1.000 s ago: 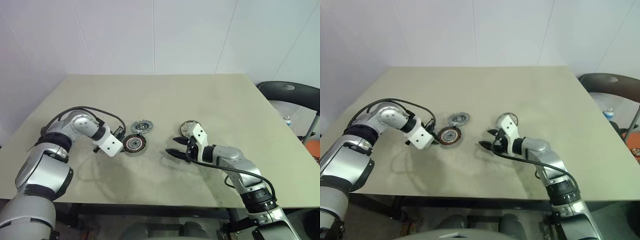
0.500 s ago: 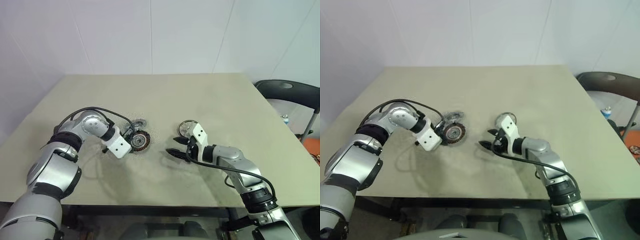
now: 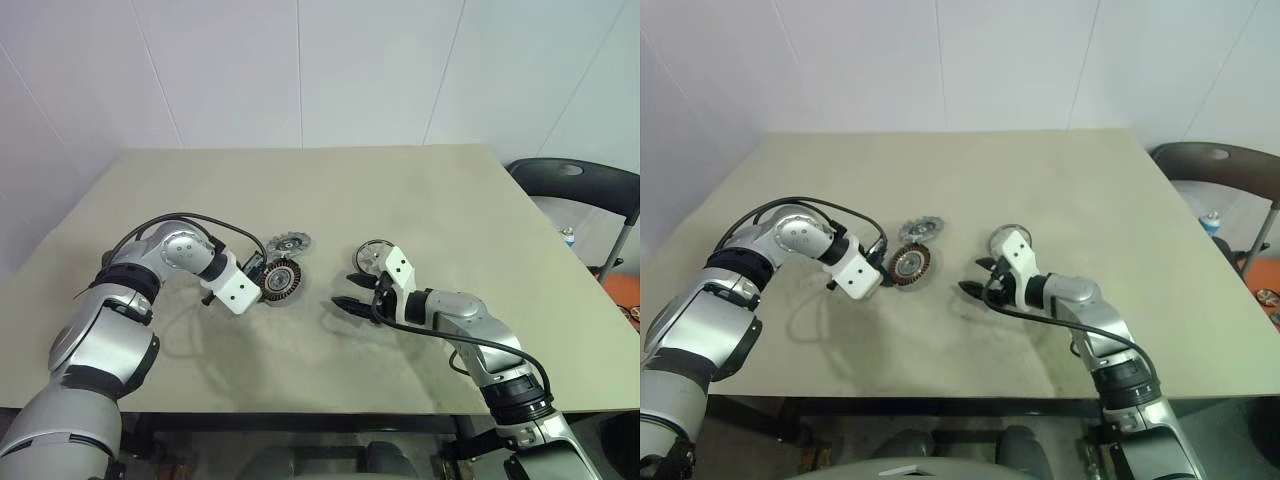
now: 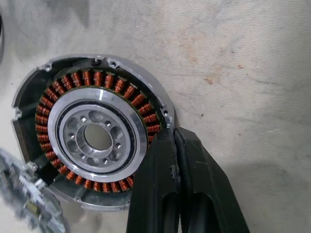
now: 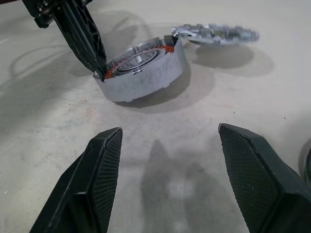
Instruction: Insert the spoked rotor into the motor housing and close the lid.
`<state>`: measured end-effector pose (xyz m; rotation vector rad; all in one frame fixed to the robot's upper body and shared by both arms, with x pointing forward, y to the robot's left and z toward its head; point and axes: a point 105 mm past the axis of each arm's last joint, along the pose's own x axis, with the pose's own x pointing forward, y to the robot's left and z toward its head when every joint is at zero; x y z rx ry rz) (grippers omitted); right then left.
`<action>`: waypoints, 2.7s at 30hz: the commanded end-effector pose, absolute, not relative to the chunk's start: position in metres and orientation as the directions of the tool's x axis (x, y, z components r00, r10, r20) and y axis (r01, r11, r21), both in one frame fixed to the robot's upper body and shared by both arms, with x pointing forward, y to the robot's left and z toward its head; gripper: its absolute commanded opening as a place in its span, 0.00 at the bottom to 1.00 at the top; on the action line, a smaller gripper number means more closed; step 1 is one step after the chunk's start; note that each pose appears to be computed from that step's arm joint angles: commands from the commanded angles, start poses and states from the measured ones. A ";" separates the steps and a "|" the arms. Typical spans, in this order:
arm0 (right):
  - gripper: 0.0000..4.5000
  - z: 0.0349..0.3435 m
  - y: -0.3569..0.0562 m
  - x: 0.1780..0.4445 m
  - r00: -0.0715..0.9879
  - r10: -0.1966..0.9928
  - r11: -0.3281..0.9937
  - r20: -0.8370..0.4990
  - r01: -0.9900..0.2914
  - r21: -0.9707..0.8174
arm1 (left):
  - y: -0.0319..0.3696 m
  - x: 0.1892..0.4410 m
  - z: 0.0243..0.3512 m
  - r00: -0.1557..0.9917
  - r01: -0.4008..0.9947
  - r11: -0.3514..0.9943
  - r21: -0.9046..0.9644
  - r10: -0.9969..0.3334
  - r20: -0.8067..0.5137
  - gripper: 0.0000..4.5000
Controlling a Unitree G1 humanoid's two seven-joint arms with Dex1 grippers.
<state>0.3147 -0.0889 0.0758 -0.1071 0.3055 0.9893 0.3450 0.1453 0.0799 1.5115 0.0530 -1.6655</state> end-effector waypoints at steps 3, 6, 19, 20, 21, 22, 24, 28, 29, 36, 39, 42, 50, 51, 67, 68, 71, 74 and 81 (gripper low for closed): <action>0.74 0.085 -0.086 0.316 0.508 0.815 0.533 -0.279 -0.846 0.016 | 0.130 0.354 0.111 0.153 0.517 -0.618 0.593 -0.614 -0.774 0.00; 0.74 0.085 -0.086 0.317 0.511 0.814 0.535 -0.278 -0.844 0.015 | 0.120 0.353 0.120 0.128 0.507 -0.610 0.609 -0.646 -0.753 0.00; 0.74 0.084 -0.086 0.318 0.520 0.808 0.544 -0.277 -0.839 0.012 | 0.101 0.336 0.136 -0.031 0.461 -0.678 0.573 -0.658 -0.753 0.00; 0.74 0.084 -0.086 0.318 0.522 0.807 0.546 -0.277 -0.838 0.012 | 0.101 0.334 0.135 -0.045 0.457 -0.689 0.563 -0.650 -0.759 0.00; 0.74 0.084 -0.086 0.318 0.524 0.806 0.548 -0.276 -0.837 0.012 | 0.101 0.330 0.132 -0.067 0.448 -0.708 0.546 -0.635 -0.770 0.00; 0.74 0.084 -0.086 0.319 0.526 0.805 0.549 -0.275 -0.835 0.012 | 0.101 0.327 0.129 -0.082 0.441 -0.722 0.534 -0.625 -0.777 0.00; 0.74 0.084 -0.086 0.319 0.524 0.807 0.548 -0.272 -0.837 0.014 | 0.101 0.321 0.123 -0.109 0.431 -0.746 0.508 -0.602 -0.791 0.00; 0.74 0.085 -0.085 0.319 0.525 0.808 0.547 -0.268 -0.837 0.011 | 0.101 0.315 0.111 -0.144 0.408 -0.788 0.461 -0.554 -0.820 0.00; 0.74 0.086 -0.085 0.319 0.524 0.809 0.547 -0.266 -0.837 0.012 | 0.101 0.314 0.108 -0.150 0.408 -0.796 0.447 -0.542 -0.827 0.00; 0.74 0.086 -0.086 0.319 0.529 0.806 0.550 -0.265 -0.835 0.010 | 0.111 0.316 0.098 -0.150 0.440 -0.819 0.369 -0.472 -0.869 0.00; 0.74 0.085 -0.087 0.318 0.529 0.805 0.552 -0.268 -0.834 0.010 | 0.113 0.318 0.098 -0.142 0.448 -0.817 0.364 -0.467 -0.873 0.00; 0.74 0.085 -0.088 0.318 0.530 0.804 0.552 -0.270 -0.834 0.008 | 0.117 0.319 0.097 -0.137 0.464 -0.813 0.353 -0.459 -0.878 0.00; 0.74 0.084 -0.088 0.317 0.523 0.807 0.546 -0.275 -0.838 0.007 | 0.119 0.322 0.096 -0.113 0.488 -0.802 0.344 -0.449 -0.886 0.00; 0.74 0.084 -0.087 0.317 0.521 0.808 0.543 -0.275 -0.840 0.007 | 0.117 0.323 0.097 -0.109 0.491 -0.798 0.349 -0.454 -0.884 0.00; 0.74 0.082 -0.085 0.313 0.512 0.813 0.535 -0.279 -0.845 0.011 | 0.109 0.336 0.107 -0.033 0.524 -0.724 0.449 -0.544 -0.839 0.10; 0.74 0.082 -0.086 0.314 0.512 0.812 0.536 -0.280 -0.844 0.008 | 0.111 0.336 0.106 -0.031 0.521 -0.731 0.441 -0.533 -0.846 0.15; 0.74 0.083 -0.085 0.314 0.514 0.812 0.537 -0.276 -0.844 0.011 | 0.115 0.338 0.102 -0.006 0.514 -0.736 0.441 -0.517 -0.856 0.36; 0.74 0.083 -0.084 0.314 0.512 0.813 0.535 -0.276 -0.844 0.011 | 0.119 0.337 0.099 -0.006 0.509 -0.750 0.421 -0.493 -0.870 0.43; 0.74 0.079 -0.090 0.312 0.502 0.810 0.527 -0.304 -0.850 0.001 | 0.124 0.338 0.099 0.006 0.529 -0.735 0.425 -0.498 -0.867 0.43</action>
